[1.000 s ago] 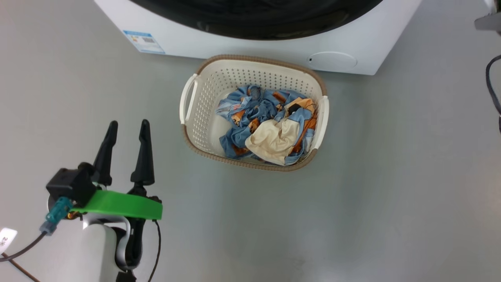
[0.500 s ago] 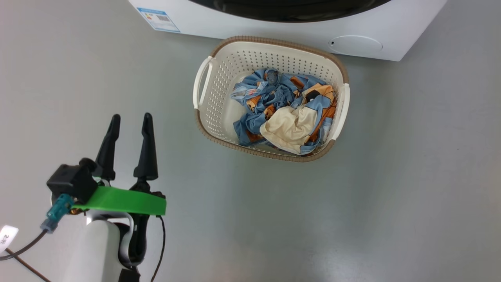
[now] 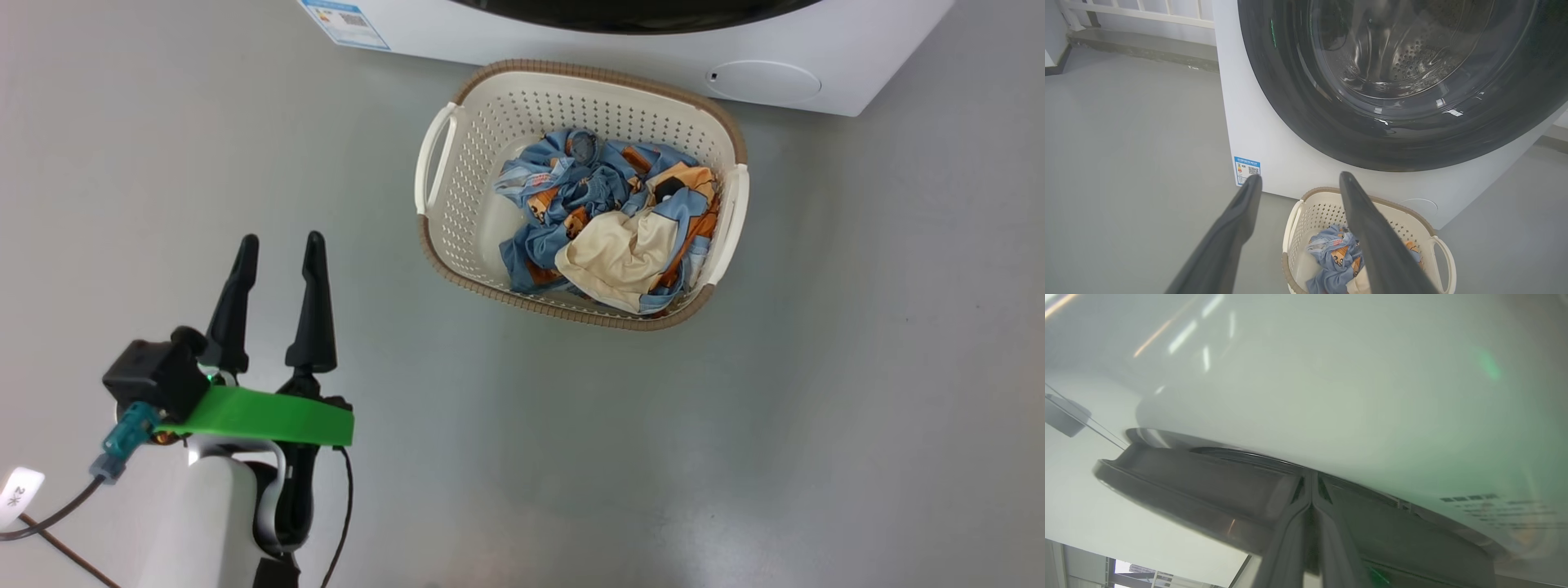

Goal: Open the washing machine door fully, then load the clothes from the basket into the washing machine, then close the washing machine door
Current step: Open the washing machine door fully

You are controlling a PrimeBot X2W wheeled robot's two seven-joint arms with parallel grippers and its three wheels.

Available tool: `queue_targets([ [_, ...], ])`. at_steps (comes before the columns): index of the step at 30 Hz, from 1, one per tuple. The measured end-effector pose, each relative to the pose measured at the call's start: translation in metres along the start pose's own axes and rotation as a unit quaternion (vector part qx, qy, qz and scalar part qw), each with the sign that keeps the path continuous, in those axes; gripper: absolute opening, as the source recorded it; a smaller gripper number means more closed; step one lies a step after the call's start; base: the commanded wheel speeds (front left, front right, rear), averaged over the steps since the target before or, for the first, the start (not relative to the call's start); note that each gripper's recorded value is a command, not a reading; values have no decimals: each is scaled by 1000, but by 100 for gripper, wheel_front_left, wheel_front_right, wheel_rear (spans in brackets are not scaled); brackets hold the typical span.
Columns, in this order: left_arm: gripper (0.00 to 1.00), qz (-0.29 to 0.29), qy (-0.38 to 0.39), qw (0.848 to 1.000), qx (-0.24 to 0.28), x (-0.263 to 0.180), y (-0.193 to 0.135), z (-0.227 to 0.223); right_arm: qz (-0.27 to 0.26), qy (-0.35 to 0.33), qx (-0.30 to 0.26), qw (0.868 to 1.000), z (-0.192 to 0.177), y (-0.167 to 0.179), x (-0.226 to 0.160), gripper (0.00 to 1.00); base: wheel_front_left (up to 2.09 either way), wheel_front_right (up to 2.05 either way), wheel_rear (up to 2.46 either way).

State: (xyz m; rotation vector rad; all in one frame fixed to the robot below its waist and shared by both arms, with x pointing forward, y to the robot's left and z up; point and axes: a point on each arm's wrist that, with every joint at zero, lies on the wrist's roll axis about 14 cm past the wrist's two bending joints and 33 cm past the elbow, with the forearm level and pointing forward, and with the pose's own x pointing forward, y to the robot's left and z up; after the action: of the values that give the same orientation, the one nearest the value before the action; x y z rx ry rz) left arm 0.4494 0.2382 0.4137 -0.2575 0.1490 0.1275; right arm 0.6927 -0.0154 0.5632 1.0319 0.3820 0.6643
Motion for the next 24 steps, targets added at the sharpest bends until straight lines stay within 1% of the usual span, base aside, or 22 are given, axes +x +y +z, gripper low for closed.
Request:
queue_targets([
  [10, 100, 2, -5, 1000, -4, -1, 0, 4, -5, 38, -9, 999, -14, 6, 5, 0, 0, 0, 0],
  [18, 100, -1, -28, 1000, -10, -8, -3, 23, -18, 73, -18, 997, -36, 12, -15, 0, 0, 0, 0],
  [24, 100, -1, -41, 999, -12, -18, -4, 33, -26, 120, -27, 992, -60, 20, -34, 0, 0, 0, 0],
])
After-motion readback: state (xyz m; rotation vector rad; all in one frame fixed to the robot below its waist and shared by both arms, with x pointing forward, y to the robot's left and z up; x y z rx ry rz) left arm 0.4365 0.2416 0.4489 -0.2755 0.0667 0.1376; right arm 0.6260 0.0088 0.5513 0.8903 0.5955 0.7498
